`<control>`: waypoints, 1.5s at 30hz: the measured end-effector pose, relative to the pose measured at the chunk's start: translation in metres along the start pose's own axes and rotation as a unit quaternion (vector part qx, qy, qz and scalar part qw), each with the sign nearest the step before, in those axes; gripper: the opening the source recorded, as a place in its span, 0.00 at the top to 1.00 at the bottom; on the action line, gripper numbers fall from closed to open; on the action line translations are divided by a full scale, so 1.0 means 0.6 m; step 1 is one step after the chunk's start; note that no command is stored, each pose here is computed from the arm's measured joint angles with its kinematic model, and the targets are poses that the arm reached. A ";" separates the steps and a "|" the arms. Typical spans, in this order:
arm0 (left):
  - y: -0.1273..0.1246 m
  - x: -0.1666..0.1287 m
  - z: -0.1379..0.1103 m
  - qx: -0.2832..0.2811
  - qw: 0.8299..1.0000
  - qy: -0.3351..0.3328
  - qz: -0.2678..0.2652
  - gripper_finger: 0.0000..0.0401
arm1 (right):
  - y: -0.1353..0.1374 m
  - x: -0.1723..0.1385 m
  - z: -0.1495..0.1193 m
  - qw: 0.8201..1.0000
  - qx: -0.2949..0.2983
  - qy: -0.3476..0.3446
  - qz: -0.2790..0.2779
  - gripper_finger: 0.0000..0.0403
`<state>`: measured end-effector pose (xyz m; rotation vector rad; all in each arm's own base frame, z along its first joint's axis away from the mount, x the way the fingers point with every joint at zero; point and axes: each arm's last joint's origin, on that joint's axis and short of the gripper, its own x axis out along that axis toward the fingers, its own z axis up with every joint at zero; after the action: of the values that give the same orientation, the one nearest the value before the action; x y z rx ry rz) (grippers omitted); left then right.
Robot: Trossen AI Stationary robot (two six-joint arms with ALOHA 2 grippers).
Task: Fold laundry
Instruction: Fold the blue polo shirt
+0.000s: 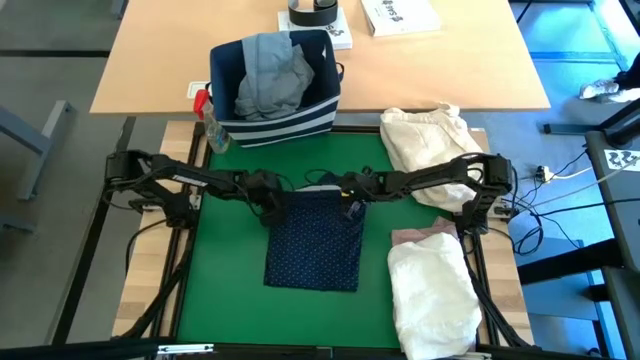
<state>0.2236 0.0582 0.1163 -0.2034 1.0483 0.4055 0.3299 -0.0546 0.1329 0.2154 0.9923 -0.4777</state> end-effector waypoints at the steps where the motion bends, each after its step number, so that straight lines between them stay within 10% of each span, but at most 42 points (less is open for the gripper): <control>1: 0.002 0.000 0.000 0.000 1.000 0.004 0.000 0.68 | 0.001 0.000 0.001 1.000 0.000 0.000 0.004 0.56; 15: -0.012 -0.199 0.114 0.030 0.982 -0.149 -0.111 0.67 | 0.035 -0.197 0.100 0.974 -0.007 -0.141 0.175 0.56; 24: -0.073 -0.269 0.146 0.085 0.954 -0.196 -0.212 0.46 | 0.093 -0.287 0.123 0.944 -0.016 -0.220 0.245 0.52; 32: -0.205 -0.286 0.082 0.156 0.945 -0.149 -0.247 0.41 | 0.233 -0.334 0.034 0.928 -0.113 -0.189 0.299 0.31; 45: -0.370 -0.163 -0.057 0.264 0.949 0.012 -0.171 0.46 | 0.354 -0.237 -0.098 0.943 -0.243 -0.095 0.207 0.25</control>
<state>0.2469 -0.1776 0.1787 0.0910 1.0846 -0.1975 0.3231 0.1949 0.2125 -0.0697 0.8184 0.1361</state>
